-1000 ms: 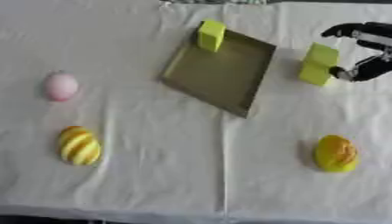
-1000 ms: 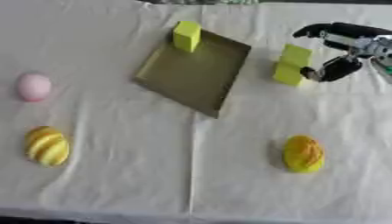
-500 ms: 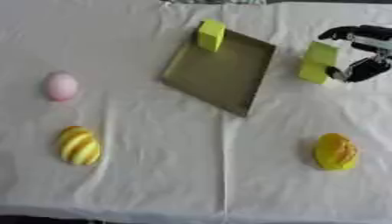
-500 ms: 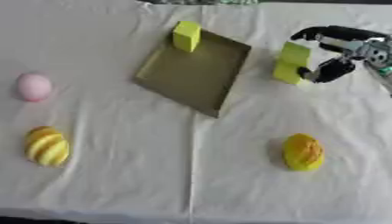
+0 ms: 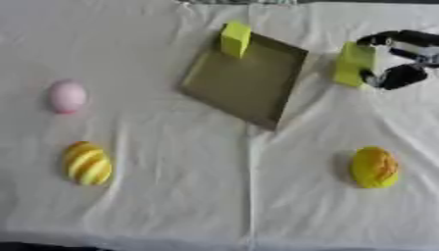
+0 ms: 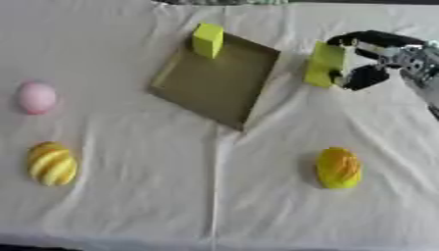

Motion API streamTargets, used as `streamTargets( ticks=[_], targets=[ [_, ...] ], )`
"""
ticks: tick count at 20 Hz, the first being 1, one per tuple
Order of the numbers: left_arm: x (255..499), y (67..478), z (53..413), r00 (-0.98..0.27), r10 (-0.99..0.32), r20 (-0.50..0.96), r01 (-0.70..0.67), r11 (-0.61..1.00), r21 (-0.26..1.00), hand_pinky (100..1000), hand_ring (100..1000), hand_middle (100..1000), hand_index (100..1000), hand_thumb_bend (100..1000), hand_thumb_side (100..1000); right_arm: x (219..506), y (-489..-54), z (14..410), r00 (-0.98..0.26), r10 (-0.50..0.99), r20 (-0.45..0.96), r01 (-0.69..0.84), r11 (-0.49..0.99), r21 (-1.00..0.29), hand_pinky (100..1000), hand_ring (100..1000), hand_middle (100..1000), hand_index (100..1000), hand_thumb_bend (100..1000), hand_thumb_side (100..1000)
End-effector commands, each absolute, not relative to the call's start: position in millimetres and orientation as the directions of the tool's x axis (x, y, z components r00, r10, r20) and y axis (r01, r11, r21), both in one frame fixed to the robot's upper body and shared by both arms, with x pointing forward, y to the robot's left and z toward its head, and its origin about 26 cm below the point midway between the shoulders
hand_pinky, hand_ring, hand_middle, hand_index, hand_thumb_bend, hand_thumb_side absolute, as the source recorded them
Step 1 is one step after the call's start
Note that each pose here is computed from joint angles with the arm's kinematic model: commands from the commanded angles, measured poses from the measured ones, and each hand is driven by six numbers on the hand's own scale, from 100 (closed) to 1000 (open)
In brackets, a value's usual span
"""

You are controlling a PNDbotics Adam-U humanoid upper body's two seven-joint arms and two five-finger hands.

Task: Pick up objects on the table and place them in the box.

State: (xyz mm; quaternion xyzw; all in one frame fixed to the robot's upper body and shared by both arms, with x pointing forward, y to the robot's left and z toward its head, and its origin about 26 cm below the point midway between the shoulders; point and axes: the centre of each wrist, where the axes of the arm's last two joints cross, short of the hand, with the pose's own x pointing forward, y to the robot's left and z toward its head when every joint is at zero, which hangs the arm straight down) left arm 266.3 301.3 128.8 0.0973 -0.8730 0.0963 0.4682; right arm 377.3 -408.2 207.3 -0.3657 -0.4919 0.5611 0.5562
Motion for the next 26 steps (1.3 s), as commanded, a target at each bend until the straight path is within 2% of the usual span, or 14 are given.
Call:
streamTargets(
  ticks=[1, 4, 10, 13, 16, 21, 26],
  targets=[
    [264.8, 301.7, 136.1, -0.562, -0.088, 0.822, -0.247, 0.967, -0.066, 815, 713, 655, 749, 100, 711, 376.5, -409.4, 219.6, -0.114, 0.984, 0.138, -0.254, 0.106, -0.961, 1000, 1000, 813, 973, 155, 272],
    [264.7, 301.7, 135.9, -0.561, -0.087, 0.823, -0.246, 0.967, -0.066, 815, 713, 655, 748, 100, 712, 376.7, -407.9, 219.7, -0.113, 0.981, 0.160, -0.255, 0.127, -0.959, 1000, 1000, 729, 913, 100, 269],
    [264.3, 301.8, 135.2, -0.558, -0.086, 0.825, -0.247, 0.967, -0.067, 815, 713, 655, 748, 100, 712, 377.1, -407.3, 219.3, -0.106, 0.973, 0.204, -0.236, 0.175, -0.956, 990, 997, 611, 797, 100, 226],
    [264.2, 301.7, 134.9, -0.556, -0.085, 0.827, -0.247, 0.967, -0.066, 816, 713, 655, 748, 100, 711, 377.4, -407.4, 221.1, -0.102, 0.969, 0.223, -0.207, 0.199, -0.958, 971, 950, 565, 732, 100, 201],
    [264.1, 301.6, 134.7, -0.555, -0.085, 0.827, -0.246, 0.967, -0.066, 816, 713, 656, 748, 100, 711, 377.7, -408.0, 222.5, -0.098, 0.965, 0.243, -0.166, 0.225, -0.960, 956, 907, 533, 700, 100, 156],
    [263.9, 301.7, 134.4, -0.554, -0.085, 0.828, -0.245, 0.968, -0.064, 817, 712, 656, 749, 100, 710, 375.3, -399.9, 232.8, -0.144, 0.956, 0.254, -0.091, 0.243, -0.966, 946, 889, 516, 683, 100, 100],
    [264.1, 301.7, 134.7, -0.555, -0.087, 0.828, -0.242, 0.968, -0.061, 818, 712, 656, 749, 100, 710, 369.9, -378.3, 256.7, -0.237, 0.942, 0.239, -0.008, 0.244, -0.970, 935, 870, 496, 663, 100, 100]
  ],
)
